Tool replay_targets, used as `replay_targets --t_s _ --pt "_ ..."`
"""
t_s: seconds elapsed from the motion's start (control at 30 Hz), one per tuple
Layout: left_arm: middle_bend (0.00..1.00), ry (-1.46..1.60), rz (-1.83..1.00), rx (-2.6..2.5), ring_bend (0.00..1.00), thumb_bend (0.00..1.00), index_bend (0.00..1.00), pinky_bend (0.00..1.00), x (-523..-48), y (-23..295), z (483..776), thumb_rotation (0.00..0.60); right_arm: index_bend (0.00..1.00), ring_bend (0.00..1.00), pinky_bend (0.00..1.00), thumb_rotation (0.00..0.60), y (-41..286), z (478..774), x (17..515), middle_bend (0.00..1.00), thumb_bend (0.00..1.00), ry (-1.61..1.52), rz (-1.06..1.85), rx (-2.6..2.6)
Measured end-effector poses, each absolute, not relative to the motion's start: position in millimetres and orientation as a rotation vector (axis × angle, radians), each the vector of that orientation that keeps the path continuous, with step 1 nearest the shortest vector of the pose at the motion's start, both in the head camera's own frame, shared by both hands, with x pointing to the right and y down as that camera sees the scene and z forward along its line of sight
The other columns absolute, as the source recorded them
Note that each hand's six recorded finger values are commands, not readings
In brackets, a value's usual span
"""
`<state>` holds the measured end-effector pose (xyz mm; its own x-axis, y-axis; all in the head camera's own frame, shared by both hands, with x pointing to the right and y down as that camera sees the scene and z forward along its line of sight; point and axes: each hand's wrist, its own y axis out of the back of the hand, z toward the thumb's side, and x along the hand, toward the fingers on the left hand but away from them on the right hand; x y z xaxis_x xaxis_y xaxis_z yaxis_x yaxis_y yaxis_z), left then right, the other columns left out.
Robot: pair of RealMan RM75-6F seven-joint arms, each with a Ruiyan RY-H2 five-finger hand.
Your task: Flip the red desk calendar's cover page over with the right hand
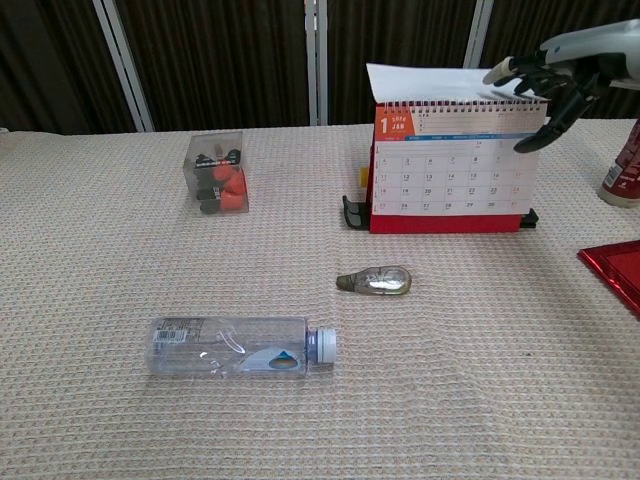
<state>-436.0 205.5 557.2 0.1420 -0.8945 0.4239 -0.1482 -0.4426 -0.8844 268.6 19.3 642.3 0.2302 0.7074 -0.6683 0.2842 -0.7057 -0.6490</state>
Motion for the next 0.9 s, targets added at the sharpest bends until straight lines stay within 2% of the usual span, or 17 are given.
replay_targets --t_s 0.2,0.47,0.67,0.77,0.9 --pt "0.0 1.017 -1.346 -1.725 0.0 0.1 0.0 0.0 -435.4 205.6 554.7 0.6 0.0 0.0 0.0 0.6 23.7 640.2 270.1 0.0 0.15 -0.891 1.482 -2.134" --pt "0.0 1.044 -1.326 -1.717 0.0 0.1 0.0 0.0 -439.0 205.8 547.0 0.6 0.0 0.0 0.0 0.6 36.0 595.7 281.3 0.0 0.15 -1.011 1.287 -2.061" --pt "0.0 1.027 -1.335 -1.705 0.0 0.1 0.0 0.0 -440.8 210.9 546.9 0.6 0.0 0.0 0.0 0.6 82.4 565.6 326.1 0.0 0.15 -1.039 1.183 -1.928" --pt "0.0 1.024 -1.338 -1.702 0.0 0.1 0.0 0.0 -440.8 212.3 547.1 0.6 0.0 0.0 0.0 0.6 111.8 560.3 351.7 0.0 0.15 -1.069 1.185 -1.915" --pt "0.0 1.018 -1.328 -1.691 0.0 0.1 0.0 0.0 -438.9 213.8 545.5 0.6 0.0 0.0 0.0 0.6 131.3 557.7 378.0 0.0 0.15 -1.085 1.199 -1.887"
